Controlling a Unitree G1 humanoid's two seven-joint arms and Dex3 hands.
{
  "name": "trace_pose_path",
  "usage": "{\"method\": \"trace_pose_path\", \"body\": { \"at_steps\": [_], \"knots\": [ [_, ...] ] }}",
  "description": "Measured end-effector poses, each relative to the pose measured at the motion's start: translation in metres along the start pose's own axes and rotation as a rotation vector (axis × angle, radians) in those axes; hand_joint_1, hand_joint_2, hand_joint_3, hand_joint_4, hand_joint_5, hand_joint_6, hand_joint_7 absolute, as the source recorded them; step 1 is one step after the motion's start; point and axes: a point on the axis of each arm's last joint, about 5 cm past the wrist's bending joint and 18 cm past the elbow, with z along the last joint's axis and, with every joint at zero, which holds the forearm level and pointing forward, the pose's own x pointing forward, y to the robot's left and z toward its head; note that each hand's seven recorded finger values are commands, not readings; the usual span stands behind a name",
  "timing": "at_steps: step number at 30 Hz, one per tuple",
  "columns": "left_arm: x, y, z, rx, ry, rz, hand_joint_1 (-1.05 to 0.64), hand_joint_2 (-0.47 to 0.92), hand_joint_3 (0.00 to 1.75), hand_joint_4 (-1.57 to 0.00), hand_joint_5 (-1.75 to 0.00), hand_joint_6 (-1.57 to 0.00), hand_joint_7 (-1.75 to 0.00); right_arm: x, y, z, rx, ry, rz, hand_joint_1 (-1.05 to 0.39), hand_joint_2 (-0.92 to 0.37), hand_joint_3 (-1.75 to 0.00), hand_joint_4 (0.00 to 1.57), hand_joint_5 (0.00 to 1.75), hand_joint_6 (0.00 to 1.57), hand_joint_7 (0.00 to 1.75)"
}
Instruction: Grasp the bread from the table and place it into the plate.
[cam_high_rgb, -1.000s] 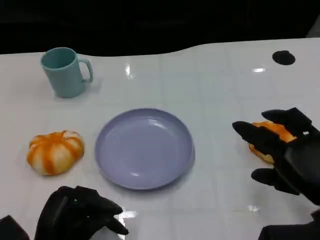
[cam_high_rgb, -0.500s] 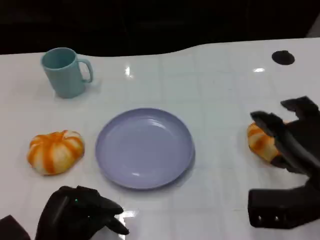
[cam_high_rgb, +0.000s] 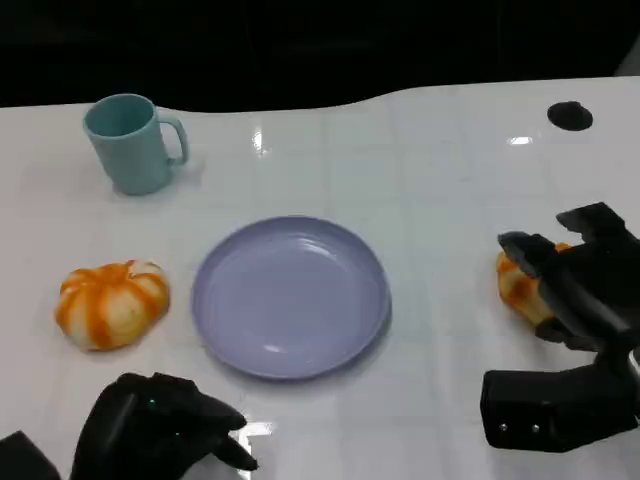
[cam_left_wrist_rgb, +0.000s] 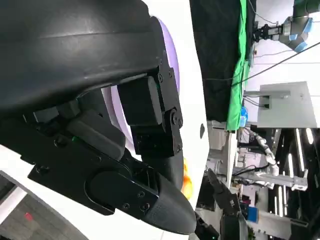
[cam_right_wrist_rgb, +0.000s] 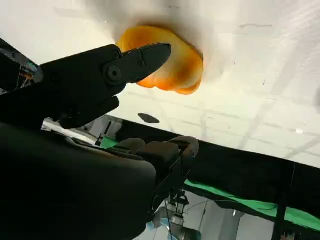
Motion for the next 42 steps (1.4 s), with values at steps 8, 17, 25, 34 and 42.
{"method": "trace_pose_path", "body": {
  "at_steps": [8, 17, 25, 34, 42],
  "knots": [
    [0.000, 0.000, 0.000, 0.000, -0.002, 0.000, -1.05, 0.78, 0.00, -1.57, -0.36, -1.57, -0.14, 0.006, 0.0062, -0.002, 0.010, 0.023, 0.047, -0.42, -0.79, -0.01, 0.15, 0.30, 0.36, 0.00],
    [-0.001, 0.000, 0.001, 0.003, -0.004, 0.000, -1.05, 0.78, 0.00, -1.57, -0.37, -1.57, -0.14, 0.017, 0.0198, -0.009, 0.012, 0.058, 0.125, -0.43, -0.80, 0.00, 0.18, 0.19, 0.34, 0.00],
    [-0.003, 0.000, 0.001, 0.005, -0.004, 0.002, -1.05, 0.78, 0.00, -1.57, -0.37, -1.57, -0.13, 0.028, 0.0313, -0.015, 0.035, 0.097, 0.163, -0.39, -0.85, -0.01, 0.27, 0.16, 0.38, 0.02],
    [-0.004, 0.000, 0.001, 0.004, -0.002, 0.004, -1.05, 0.78, 0.00, -1.57, -0.37, -1.57, -0.13, 0.034, 0.0441, -0.020, 0.141, 0.061, 0.057, -0.15, -0.87, 0.00, 1.21, 0.32, 0.99, 0.08],
    [-0.004, 0.000, 0.002, 0.005, -0.005, 0.002, -1.05, 0.77, 0.00, -1.57, -0.37, -1.57, -0.13, 0.035, 0.0494, -0.021, 0.236, 0.008, -0.064, -0.03, -0.91, -0.02, 0.90, 1.67, 1.38, 0.28]
  ]
}}
